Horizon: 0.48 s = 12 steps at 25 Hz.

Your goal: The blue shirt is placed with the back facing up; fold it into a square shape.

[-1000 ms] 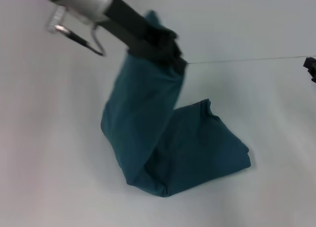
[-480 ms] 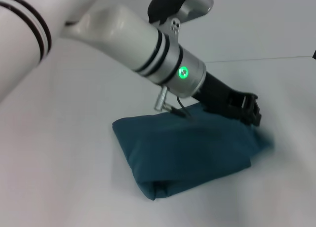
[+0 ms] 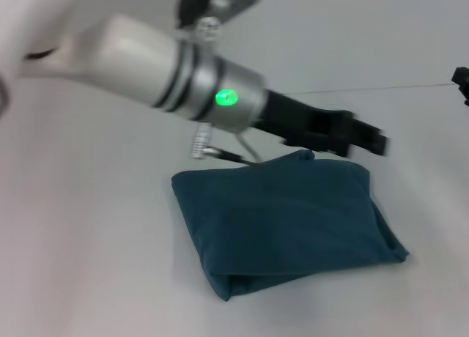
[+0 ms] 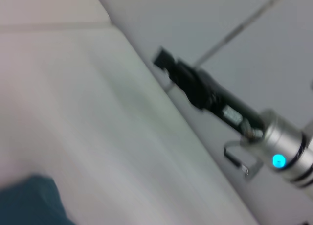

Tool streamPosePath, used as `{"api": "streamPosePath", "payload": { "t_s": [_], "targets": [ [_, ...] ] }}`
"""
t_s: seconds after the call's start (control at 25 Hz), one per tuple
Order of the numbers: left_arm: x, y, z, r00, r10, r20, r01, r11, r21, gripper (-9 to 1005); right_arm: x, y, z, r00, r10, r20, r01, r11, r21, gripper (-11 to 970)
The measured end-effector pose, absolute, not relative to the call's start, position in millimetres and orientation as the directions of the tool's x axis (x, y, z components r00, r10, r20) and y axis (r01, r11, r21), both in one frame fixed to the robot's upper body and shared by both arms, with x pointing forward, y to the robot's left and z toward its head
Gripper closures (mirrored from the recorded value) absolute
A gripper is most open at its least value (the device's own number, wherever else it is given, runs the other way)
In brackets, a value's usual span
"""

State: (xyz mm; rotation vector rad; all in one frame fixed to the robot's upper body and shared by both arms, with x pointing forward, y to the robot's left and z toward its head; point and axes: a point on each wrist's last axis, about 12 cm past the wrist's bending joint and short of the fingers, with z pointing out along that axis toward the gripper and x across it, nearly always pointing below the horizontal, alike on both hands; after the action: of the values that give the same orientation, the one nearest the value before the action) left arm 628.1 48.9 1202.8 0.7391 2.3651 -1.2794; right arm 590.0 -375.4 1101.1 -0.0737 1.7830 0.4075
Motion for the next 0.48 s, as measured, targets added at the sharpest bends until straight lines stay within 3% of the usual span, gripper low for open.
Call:
{"api": "streamPosePath", "payload": {
  "t_s": [0.08, 0.12, 0.2, 0.4, 0.48],
  "targets": [
    [630, 62, 1202, -0.799, 0.250, -0.547, 0.595, 0.458, -0.660, 641, 589, -371, 1105, -0.250, 0.149, -0.957, -0.312, 0.923, 0.226, 921],
    [631, 97, 1198, -0.777, 0.190, -0.600, 0.614, 0.442, -0.654, 620, 589, -369, 1106, -0.249, 0.143, -0.958, -0.330, 0.917, 0.223, 921],
    [629, 119, 1195, -0.762, 0.151, -0.629, 0.625, 0.427, -0.654, 522, 588, -362, 1112, -0.248, 0.116, -0.962, -0.403, 0.891, 0.211, 917],
    [607, 214, 1173, -0.665, 0.038, -0.746, 0.699, 0.383, -0.604, 298, 585, -343, 1132, -0.247, 0.014, -0.969, -0.586, 0.794, 0.161, 904],
    [591, 247, 1161, -0.628, 0.016, -0.778, 0.720, 0.391, -0.573, 223, 581, -334, 1139, -0.254, -0.034, -0.967, -0.662, 0.735, 0.148, 824]
  ]
}}
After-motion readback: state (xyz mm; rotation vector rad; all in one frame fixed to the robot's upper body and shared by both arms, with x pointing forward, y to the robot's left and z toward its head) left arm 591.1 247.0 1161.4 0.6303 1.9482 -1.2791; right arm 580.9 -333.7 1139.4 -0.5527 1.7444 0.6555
